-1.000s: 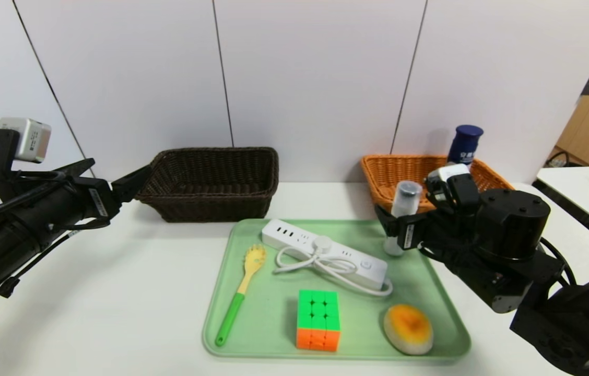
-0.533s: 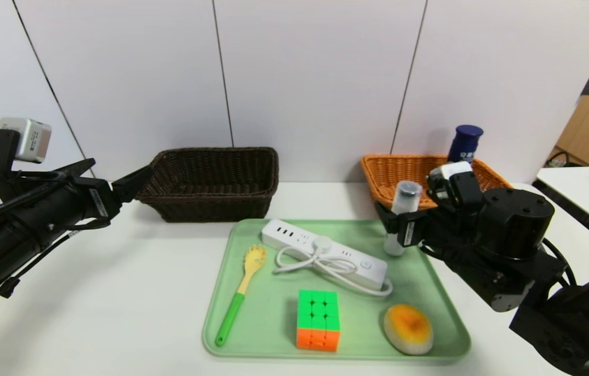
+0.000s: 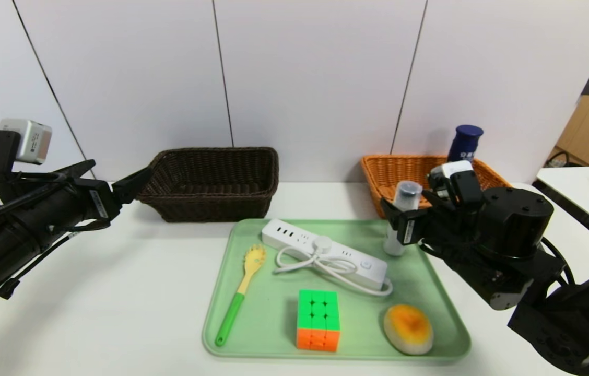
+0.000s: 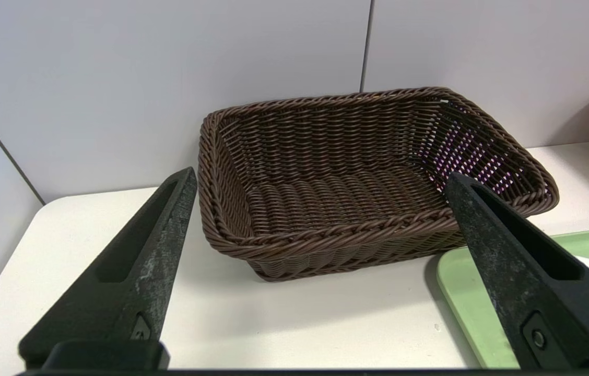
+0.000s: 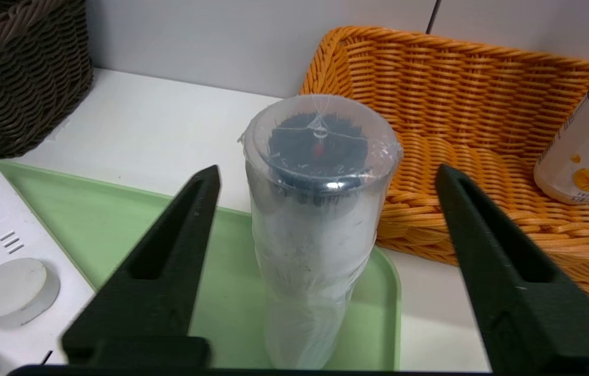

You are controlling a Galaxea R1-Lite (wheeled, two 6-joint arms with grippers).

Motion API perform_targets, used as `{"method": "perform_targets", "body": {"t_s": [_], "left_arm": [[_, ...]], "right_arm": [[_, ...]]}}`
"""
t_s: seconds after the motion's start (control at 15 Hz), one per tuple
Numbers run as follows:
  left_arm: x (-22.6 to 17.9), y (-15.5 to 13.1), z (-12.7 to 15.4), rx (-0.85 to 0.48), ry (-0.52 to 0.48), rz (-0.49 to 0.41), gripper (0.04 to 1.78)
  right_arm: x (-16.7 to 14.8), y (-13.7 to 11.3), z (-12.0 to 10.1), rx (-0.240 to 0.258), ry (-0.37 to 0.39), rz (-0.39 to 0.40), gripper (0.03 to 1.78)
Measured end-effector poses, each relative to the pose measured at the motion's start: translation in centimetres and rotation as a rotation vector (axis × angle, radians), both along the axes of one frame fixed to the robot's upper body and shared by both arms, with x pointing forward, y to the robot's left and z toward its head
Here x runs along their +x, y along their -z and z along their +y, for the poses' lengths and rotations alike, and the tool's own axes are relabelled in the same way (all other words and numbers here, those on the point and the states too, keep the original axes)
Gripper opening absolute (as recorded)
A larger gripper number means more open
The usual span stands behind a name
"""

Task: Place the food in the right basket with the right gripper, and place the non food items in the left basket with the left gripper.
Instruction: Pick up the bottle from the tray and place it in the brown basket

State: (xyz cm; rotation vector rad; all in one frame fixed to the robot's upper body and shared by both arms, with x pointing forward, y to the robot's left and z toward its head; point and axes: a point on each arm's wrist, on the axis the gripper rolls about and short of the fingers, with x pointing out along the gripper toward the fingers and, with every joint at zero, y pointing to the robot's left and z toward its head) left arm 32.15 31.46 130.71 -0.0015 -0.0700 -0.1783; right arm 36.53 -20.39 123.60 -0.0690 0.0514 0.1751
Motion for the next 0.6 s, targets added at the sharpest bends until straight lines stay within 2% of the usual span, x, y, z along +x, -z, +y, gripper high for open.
{"method": "perform_targets", "body": {"t_s": [0.33,0.6], "left_arm": [[0.0,0.01,0.0,0.0,0.0,0.0,1.69],[0.0,0.01,-0.01,-0.001,0.001,0.001,1.69]], "right_arm": [[-0.05,0.03,0.0,-0.001,-0.002,-0.004,0.67],[-0.27,0.09,0.15,-0.002,-0.011,-0.002,0.65]]}}
